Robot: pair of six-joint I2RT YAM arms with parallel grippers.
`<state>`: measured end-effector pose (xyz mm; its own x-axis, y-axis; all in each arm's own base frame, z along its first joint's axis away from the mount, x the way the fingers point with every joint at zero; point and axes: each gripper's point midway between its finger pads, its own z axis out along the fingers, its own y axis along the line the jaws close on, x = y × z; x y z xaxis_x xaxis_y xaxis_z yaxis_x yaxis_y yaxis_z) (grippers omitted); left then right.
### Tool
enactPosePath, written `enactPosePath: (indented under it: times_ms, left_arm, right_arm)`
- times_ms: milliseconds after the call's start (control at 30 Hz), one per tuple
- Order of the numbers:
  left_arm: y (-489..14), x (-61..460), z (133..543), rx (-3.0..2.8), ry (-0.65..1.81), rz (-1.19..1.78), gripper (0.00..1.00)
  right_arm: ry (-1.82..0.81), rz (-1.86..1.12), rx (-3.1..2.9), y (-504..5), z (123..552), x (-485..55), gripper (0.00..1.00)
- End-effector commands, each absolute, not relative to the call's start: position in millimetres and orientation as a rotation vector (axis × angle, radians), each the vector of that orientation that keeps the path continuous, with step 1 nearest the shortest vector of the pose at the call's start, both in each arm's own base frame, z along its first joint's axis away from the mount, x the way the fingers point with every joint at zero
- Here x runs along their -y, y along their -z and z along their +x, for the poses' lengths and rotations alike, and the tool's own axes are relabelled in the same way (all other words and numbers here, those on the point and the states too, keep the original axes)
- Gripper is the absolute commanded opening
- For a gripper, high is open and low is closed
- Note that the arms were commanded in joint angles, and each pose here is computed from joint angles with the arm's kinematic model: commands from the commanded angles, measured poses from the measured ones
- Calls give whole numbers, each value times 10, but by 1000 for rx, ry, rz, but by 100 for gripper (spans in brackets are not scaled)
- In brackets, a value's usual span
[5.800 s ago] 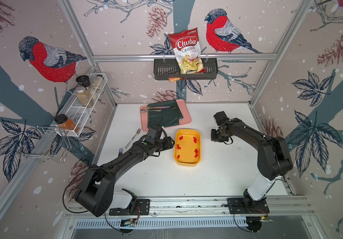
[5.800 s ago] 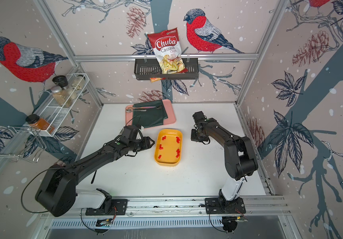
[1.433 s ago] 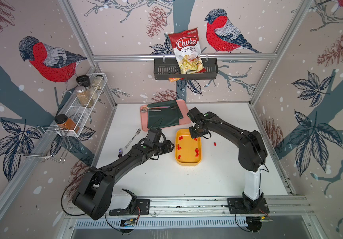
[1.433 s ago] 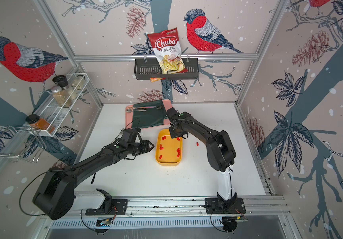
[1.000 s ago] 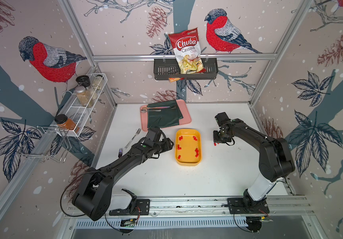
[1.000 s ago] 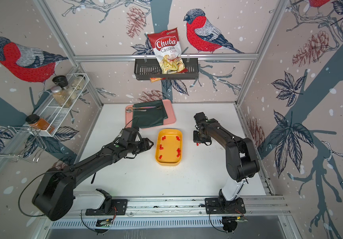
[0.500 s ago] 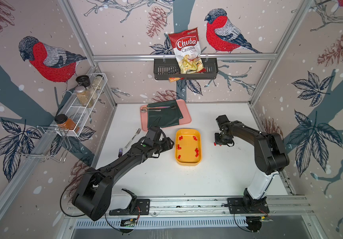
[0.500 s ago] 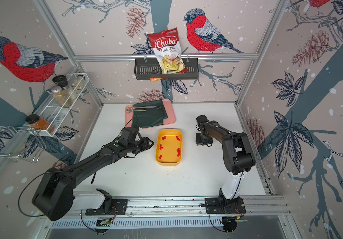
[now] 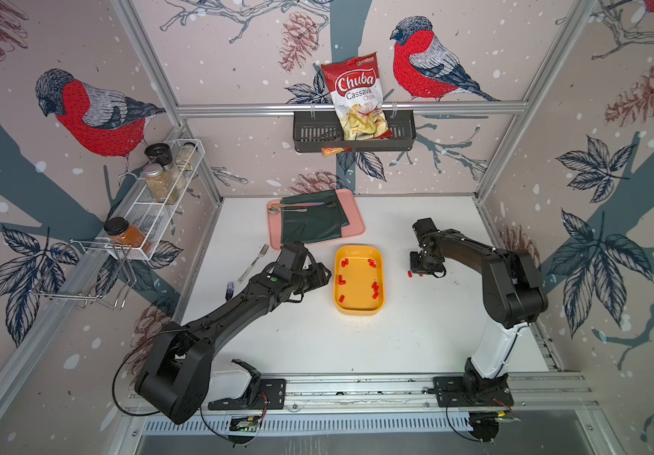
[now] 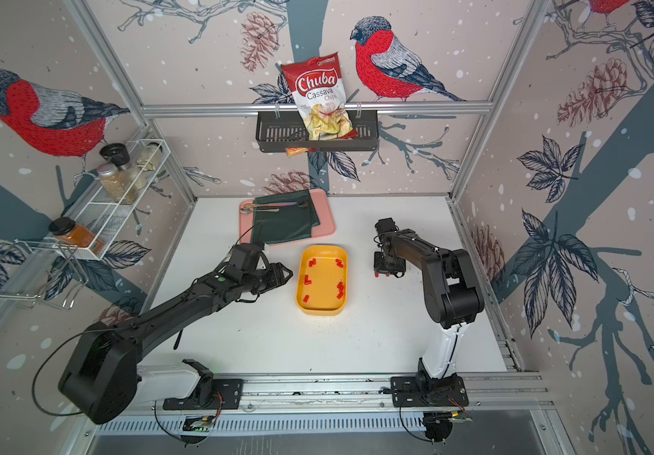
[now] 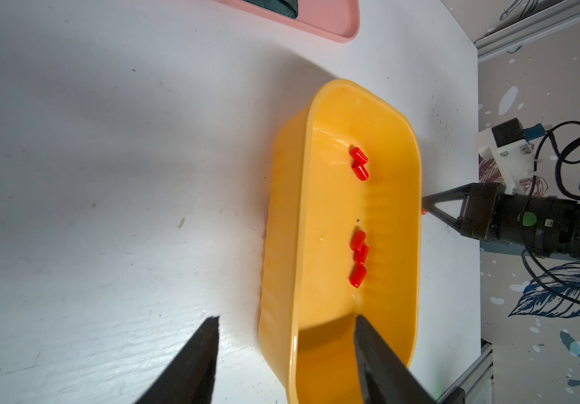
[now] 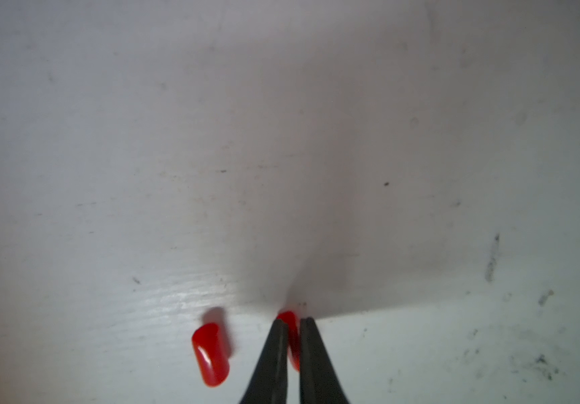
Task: Take the screw protection sleeves out of the storage box
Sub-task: Place the screw protection sleeve at the center of the board, then pick up the screw protection sleeve from the storage box.
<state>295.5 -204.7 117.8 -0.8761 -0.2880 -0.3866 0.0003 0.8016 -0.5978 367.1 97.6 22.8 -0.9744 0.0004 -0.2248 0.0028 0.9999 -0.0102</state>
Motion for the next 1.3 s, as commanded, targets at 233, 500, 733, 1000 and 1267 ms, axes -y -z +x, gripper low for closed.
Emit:
enactPosePath:
  times_ms: [233,500,733,1000,1267]
  left_arm:
    - [-1198,2051,2962,-2510,836,-199,62]
    - [-1204,2060,2948,-2506,846,-188,62]
    - [-1213,2079,2945,-2493,869,-185,62]
    - [-1262,2145,2939,-2472,912,-163,62]
    - [-1363,2358,2889,-2438,987,-81,62]
  right_arm:
    - [-93,71,-2845,-507,3721,-1117,35]
    - [-110,-260,-2779,-962,3627,-1853,39]
    - [14,-626,-2752,-1025,3483,-2521,38]
    - [221,-819,-2763,-709,3470,-2658,35]
    - [288,-830,-2753,-601,3593,-2638,35]
